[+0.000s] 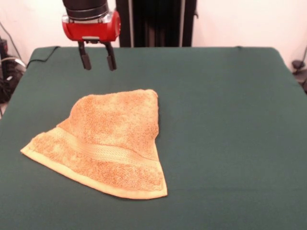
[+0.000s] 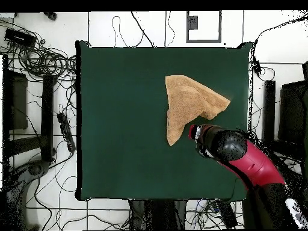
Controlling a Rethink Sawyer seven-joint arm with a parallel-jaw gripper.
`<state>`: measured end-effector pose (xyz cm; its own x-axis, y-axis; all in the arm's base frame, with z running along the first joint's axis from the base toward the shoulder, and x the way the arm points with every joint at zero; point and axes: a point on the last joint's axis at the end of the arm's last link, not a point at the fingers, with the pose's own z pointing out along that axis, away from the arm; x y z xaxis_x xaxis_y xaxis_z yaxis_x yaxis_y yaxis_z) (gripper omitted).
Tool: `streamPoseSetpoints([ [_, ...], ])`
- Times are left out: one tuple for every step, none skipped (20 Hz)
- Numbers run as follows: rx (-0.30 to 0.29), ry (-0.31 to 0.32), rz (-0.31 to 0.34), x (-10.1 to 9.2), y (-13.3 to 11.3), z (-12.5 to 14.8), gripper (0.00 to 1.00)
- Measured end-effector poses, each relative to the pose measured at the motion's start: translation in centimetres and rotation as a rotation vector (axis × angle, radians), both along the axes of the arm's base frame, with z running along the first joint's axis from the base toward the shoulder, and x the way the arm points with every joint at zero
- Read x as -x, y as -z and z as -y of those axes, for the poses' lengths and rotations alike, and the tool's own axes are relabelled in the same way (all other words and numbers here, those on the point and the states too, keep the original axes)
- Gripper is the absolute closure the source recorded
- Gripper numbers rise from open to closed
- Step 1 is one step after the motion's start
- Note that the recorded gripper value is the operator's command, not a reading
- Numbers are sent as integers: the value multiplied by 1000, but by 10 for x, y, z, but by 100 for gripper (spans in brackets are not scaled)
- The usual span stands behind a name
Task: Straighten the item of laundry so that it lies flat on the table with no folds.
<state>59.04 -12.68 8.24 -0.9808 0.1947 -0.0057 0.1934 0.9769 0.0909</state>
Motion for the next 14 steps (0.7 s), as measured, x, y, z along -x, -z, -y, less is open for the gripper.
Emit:
streamPoseSetpoints([
  [-1,-1,0,0,0,-1,0],
  [-3,-2,0,0,0,-2,0],
  [-6,-5,2,-1,0,-4,0],
  [-7,-7,4,-2,-1,-5,0],
  [-12,-11,6,-3,-1,-8,0],
  [-15,-15,9,-5,-1,-11,0],
  [-19,-20,12,-6,-2,-13,0],
  [-23,-24,14,-8,-2,-16,0],
  [-26,-26,16,-9,-2,-18,0],
  [-29,-30,18,-10,-3,-20,0],
  [-31,-33,21,-11,-4,-23,0],
  [-33,-37,25,-12,-5,-25,0],
  [-35,-41,28,-14,-7,-27,0],
  [-37,-45,31,-15,-8,-30,0],
])
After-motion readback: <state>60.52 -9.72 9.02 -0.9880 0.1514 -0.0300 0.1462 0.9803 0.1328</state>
